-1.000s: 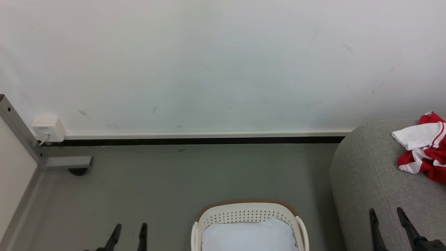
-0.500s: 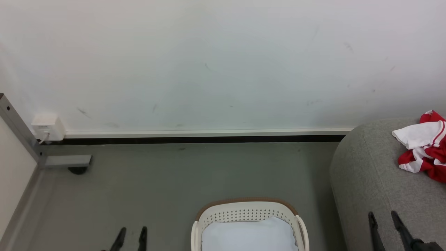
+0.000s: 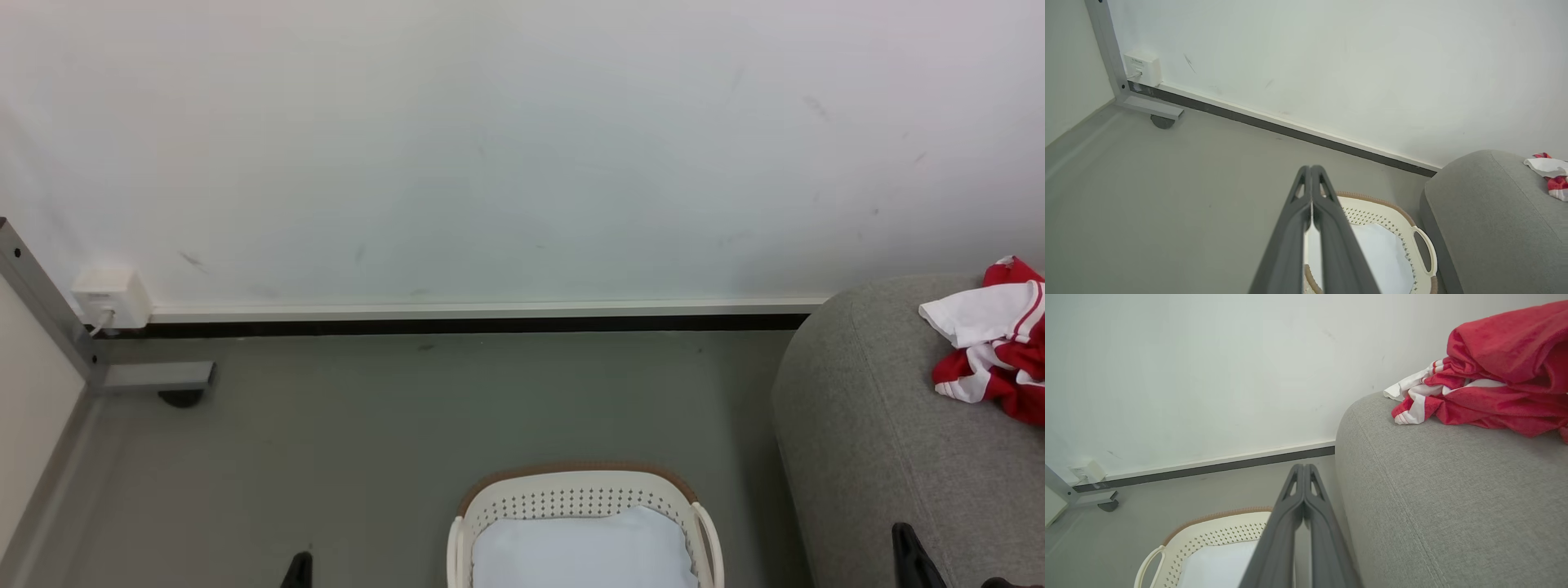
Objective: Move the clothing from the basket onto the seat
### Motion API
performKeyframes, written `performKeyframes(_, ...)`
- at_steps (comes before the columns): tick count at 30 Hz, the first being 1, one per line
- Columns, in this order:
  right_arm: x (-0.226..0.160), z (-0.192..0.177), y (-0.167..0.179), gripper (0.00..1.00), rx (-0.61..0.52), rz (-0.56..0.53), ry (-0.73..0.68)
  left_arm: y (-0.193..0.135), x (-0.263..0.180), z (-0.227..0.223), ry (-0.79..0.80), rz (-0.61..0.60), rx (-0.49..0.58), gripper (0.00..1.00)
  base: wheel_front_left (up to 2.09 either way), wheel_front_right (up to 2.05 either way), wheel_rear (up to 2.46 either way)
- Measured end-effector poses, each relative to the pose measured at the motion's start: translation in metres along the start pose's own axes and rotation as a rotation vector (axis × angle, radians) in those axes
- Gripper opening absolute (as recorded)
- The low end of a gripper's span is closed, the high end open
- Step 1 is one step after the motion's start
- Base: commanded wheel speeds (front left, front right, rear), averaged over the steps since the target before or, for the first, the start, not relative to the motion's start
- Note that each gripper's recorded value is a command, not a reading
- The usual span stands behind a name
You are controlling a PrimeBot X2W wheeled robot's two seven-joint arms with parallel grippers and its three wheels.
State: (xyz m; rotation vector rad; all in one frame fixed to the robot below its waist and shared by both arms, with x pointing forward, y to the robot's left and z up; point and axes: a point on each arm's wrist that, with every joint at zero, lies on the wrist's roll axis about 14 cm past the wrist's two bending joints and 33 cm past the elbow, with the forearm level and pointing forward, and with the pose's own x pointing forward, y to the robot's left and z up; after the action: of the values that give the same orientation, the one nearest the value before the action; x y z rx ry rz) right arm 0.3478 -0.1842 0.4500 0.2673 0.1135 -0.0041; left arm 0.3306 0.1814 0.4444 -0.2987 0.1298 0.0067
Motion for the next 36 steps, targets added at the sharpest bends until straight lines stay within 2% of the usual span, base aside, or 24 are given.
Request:
performKeyframes(19,0.008,0.012,-0.005,0.0,0.328,-0.042,-0.016,0.007,0.012,0.015,-0.022,0.044,-0.318,0.0,0.0,0.0,0.0)
performKeyframes(36,0.016,0.023,-0.006,0.0,0.568,-0.045,-0.034,0.008,0.021,0.026,-0.037,0.047,-0.55,0.0,0.0,0.0,0.0)
